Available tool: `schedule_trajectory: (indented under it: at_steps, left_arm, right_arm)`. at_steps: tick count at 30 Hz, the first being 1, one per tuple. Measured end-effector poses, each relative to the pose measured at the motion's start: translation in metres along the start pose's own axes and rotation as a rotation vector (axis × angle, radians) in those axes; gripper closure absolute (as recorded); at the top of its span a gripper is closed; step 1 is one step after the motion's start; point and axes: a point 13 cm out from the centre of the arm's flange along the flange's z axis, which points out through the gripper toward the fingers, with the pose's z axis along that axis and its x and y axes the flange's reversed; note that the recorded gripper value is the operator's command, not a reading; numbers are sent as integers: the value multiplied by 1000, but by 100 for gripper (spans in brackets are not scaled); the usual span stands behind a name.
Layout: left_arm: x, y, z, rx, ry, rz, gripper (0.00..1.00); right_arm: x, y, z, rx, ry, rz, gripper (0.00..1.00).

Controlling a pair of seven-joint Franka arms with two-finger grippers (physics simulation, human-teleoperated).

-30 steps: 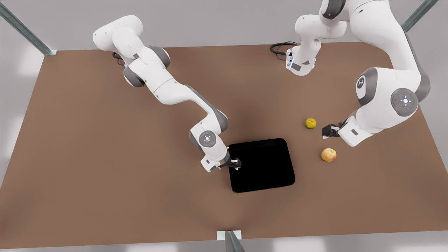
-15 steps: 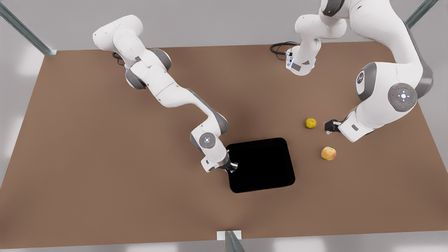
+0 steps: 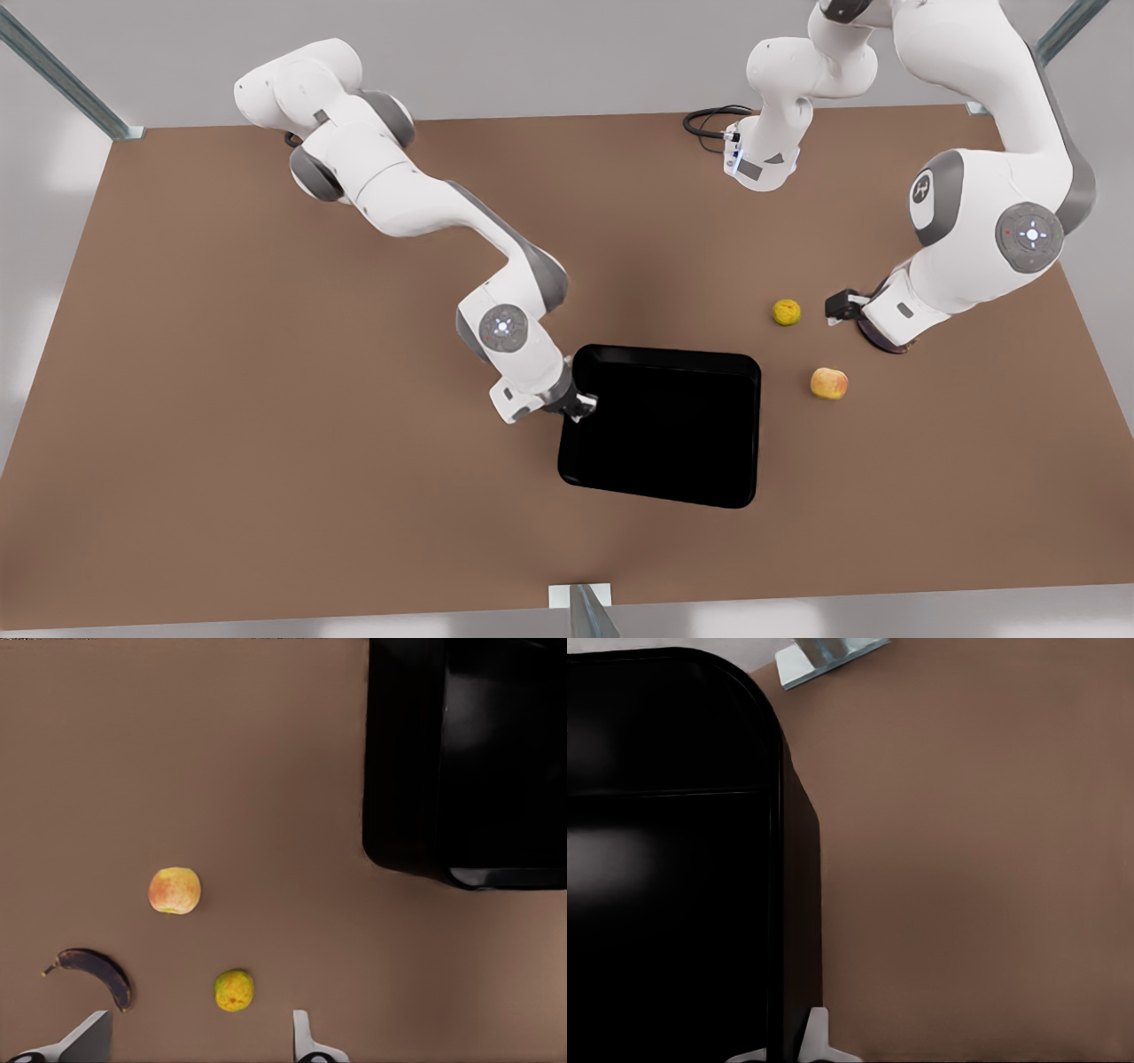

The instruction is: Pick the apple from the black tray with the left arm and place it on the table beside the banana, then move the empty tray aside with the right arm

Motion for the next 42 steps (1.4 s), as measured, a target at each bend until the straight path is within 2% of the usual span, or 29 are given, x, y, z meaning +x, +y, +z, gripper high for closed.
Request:
schedule_trajectory:
  at_steps: [4, 9, 15, 24, 32, 33, 34, 35, 36, 37, 39, 42]
  left_arm:
    - [-11, 32, -3, -21, -15, -41, 0]
    - [-15, 25, 1, -34, -8, -41, 0]
    - [-19, 9, 4, -47, -6, -25, 0]
    - [-21, 3, 9, -52, 1, -30, 0]
    - [-22, 6, 10, -53, 1, -41, 0]
    - [-22, 7, 11, -53, 1, -42, 0]
    - [-22, 7, 11, -53, 1, -43, 0]
    - [-22, 7, 11, -53, 1, -43, 0]
    - [-22, 7, 11, -53, 1, -44, 0]
    - [-22, 7, 11, -53, 1, -44, 0]
    - [-22, 6, 11, -53, 1, -44, 0]
    - [-22, 2, 13, -40, 3, -45, 0]
  right_arm:
    - [-28, -58, -80, 110, 69, -3, 86]
    - [-57, -160, -151, 240, 189, -13, 86]
    - [-108, -320, -235, 297, 304, 9, 87]
    - [-133, -496, -284, 385, 418, -57, 87]
    - [-155, -578, -238, 377, 487, -239, 85]
    - [-158, -582, -233, 374, 488, -269, 80]
    - [-161, -584, -229, 371, 489, -298, 64]
    - [-163, -585, -227, 367, 487, -326, 41]
    - [-165, -585, -226, 364, 485, -351, 22]
    - [-167, -584, -226, 360, 482, -374, 12]
    - [-170, -574, -232, 334, 462, -419, 0]
    - [-163, -487, -274, 191, 370, -532, 0]
